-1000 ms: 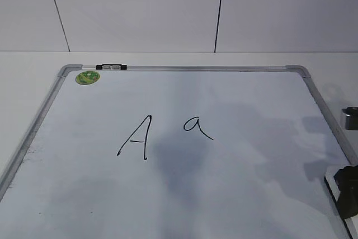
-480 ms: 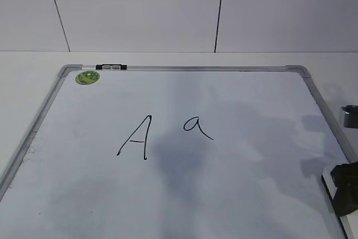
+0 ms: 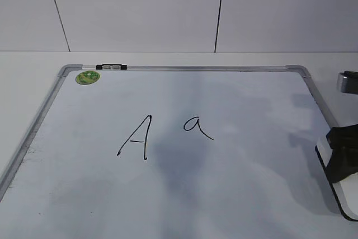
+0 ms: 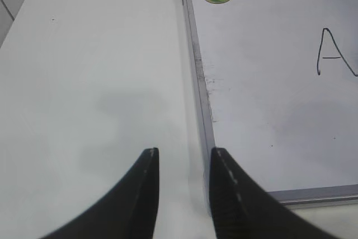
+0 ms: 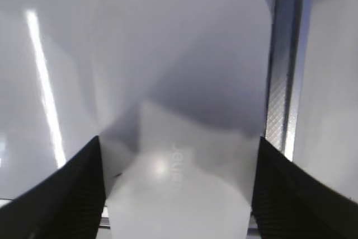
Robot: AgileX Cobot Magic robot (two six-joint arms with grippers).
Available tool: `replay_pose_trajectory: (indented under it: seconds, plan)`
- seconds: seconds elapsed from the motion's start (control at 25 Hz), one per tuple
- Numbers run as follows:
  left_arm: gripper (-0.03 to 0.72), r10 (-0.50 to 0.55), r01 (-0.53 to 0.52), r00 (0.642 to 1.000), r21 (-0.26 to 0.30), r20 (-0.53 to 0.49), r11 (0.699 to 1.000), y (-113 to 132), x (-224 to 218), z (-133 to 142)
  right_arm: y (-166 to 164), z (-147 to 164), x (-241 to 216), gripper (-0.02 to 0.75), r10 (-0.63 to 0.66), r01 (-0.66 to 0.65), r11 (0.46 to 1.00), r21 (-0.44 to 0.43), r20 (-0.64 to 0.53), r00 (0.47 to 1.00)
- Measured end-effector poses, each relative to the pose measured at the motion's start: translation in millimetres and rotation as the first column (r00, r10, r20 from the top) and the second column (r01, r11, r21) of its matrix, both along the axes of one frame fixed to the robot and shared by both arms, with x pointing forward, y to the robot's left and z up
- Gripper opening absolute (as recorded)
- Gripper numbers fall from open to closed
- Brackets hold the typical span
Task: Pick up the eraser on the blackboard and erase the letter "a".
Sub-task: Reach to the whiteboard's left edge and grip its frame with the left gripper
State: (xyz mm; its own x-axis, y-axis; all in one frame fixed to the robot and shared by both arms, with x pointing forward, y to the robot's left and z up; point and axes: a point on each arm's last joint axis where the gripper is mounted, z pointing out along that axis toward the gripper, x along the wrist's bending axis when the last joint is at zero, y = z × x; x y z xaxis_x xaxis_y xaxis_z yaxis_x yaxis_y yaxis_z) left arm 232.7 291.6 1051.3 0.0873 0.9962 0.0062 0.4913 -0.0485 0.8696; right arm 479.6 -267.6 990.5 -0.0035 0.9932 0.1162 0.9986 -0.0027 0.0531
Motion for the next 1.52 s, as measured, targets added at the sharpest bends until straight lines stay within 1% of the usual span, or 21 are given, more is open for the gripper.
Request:
replay_pose_trajectory:
  seconds: [0.2, 0.28, 0.44, 0.6, 0.8, 0.96, 1.08, 1.2, 1.36, 1.52]
  plan:
    - [0.235, 0.000, 0.000, 1.000, 0.000, 0.000, 1.000, 0.0, 0.0, 0.0, 6.2, 4.5, 1.0, 0.552, 0.011, -0.010, 0.998, 0.063, -0.005, 1.000]
    - [0.235, 0.000, 0.000, 1.000, 0.000, 0.000, 1.000, 0.0, 0.0, 0.0, 10.2, 5.2, 0.4, 0.552, 0.032, -0.032, 0.997, 0.072, -0.006, 0.999]
    - [0.235, 0.000, 0.000, 1.000, 0.000, 0.000, 1.000, 0.0, 0.0, 0.0, 26.7, 6.5, -2.9, 0.552, 0.116, -0.116, 0.991, 0.063, -0.008, 0.993]
    - [0.235, 0.000, 0.000, 1.000, 0.000, 0.000, 1.000, 0.0, 0.0, 0.0, 35.3, 13.2, -3.0, 0.552, 0.175, -0.175, 0.984, 0.030, -0.009, 0.985]
    - [0.235, -0.004, 0.004, 1.000, -0.003, 0.000, 1.000, -0.3, 0.0, 0.0, 36.3, 25.0, 2.0, 0.552, 0.181, -0.181, 0.983, 0.011, 0.002, 0.983]
    - [0.235, -0.020, 0.019, 1.000, -0.028, -0.010, 0.999, -2.6, 1.7, 0.3, 36.4, 30.9, 4.2, 0.552, 0.180, -0.180, 0.984, 0.007, 0.006, 0.984]
    - [0.235, -0.023, 0.021, 0.998, -0.036, -0.060, 0.999, -2.8, 9.7, 0.6, 36.4, 33.2, 4.6, 0.552, 0.177, -0.177, 0.984, 0.000, 0.003, 0.984]
    - [0.235, -0.022, 0.016, 0.990, -0.044, -0.139, 0.999, -2.3, 27.0, 3.1, 39.0, 33.6, 3.9, 0.552, 0.198, -0.198, 0.980, -0.014, 0.004, 0.980]
    - [0.235, -0.011, 0.001, 0.983, -0.054, -0.186, 0.999, -0.8, 54.5, 6.4, 48.7, 33.3, 0.0, 0.552, 0.242, -0.242, 0.970, -0.032, -0.004, 0.970]
    - [0.235, -0.002, -0.014, 0.975, -0.068, -0.220, 0.998, 0.3, 82.8, 8.8, 50.9, 33.2, -1.0, 0.552, 0.249, -0.249, 0.968, -0.042, -0.006, 0.969]
